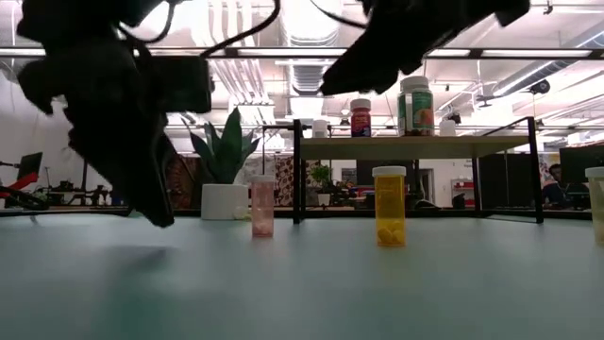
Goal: Pick and place medicine bottles onto shelf by color
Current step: Put the left light pink pill bottle on the shelf
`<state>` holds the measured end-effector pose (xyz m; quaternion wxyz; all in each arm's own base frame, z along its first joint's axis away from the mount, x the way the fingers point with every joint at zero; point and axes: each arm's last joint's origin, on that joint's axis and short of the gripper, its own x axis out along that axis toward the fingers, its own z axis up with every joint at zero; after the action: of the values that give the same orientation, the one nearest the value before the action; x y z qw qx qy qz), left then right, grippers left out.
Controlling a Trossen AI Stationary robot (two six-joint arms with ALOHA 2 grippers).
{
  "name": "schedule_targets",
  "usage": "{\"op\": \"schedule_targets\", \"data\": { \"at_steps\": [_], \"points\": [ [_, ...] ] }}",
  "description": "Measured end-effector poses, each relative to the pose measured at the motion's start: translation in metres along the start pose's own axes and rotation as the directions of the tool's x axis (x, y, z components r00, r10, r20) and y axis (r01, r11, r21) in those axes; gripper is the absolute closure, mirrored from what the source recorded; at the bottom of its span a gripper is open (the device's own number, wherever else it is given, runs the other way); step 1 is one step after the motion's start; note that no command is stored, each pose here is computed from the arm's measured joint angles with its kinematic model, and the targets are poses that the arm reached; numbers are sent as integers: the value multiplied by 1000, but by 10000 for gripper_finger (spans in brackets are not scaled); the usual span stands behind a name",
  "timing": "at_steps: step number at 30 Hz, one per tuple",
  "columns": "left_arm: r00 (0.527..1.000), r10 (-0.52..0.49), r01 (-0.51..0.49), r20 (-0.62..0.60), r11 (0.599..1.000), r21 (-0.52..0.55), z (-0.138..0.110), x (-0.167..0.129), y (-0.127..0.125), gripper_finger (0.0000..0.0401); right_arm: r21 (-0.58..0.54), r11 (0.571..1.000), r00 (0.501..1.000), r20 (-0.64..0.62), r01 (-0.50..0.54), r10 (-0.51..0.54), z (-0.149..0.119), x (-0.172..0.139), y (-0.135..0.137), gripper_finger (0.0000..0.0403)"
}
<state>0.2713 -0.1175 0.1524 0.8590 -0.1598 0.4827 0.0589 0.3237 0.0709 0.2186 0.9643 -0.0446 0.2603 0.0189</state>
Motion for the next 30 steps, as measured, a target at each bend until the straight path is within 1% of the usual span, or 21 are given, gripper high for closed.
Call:
{"op": "schedule_targets", "data": {
  "at_steps": [4, 7, 9, 14, 18, 22, 25, 30],
  "points": [
    [998, 68, -68, -9, 997, -42, -13, 6, 11, 336, 30, 999, 1000, 6, 21, -21, -8, 19, -5, 212],
    [994, 106, -105, 8, 992, -72, -19, 8, 17, 347, 70, 997, 999, 28, 40, -42, -14, 35, -11, 190],
    [991, 133, -132, 7, 987, -92, -23, 10, 23, 353, 109, 992, 997, 35, 71, -75, -20, 45, -16, 178],
    [976, 216, -215, -3, 969, -124, -33, 13, 36, 365, 135, 986, 995, 23, 93, -97, -27, 55, -23, 159],
    [980, 198, -193, 24, 972, -135, -30, 7, 35, 368, 132, 987, 996, 23, 88, -91, -27, 55, -23, 154],
    [986, 154, -150, 60, 986, -73, -25, -7, 31, 368, 135, 989, 997, 36, 66, -71, -25, 54, -23, 154],
    [986, 101, -93, 135, 993, -68, -16, -23, 27, 368, 142, 989, 998, 44, 46, -53, -27, 58, -22, 154],
    [970, 98, -92, 223, 995, -35, -11, -42, 28, 368, 141, 989, 999, 25, 42, -46, -37, 68, -20, 158]
  ]
}}
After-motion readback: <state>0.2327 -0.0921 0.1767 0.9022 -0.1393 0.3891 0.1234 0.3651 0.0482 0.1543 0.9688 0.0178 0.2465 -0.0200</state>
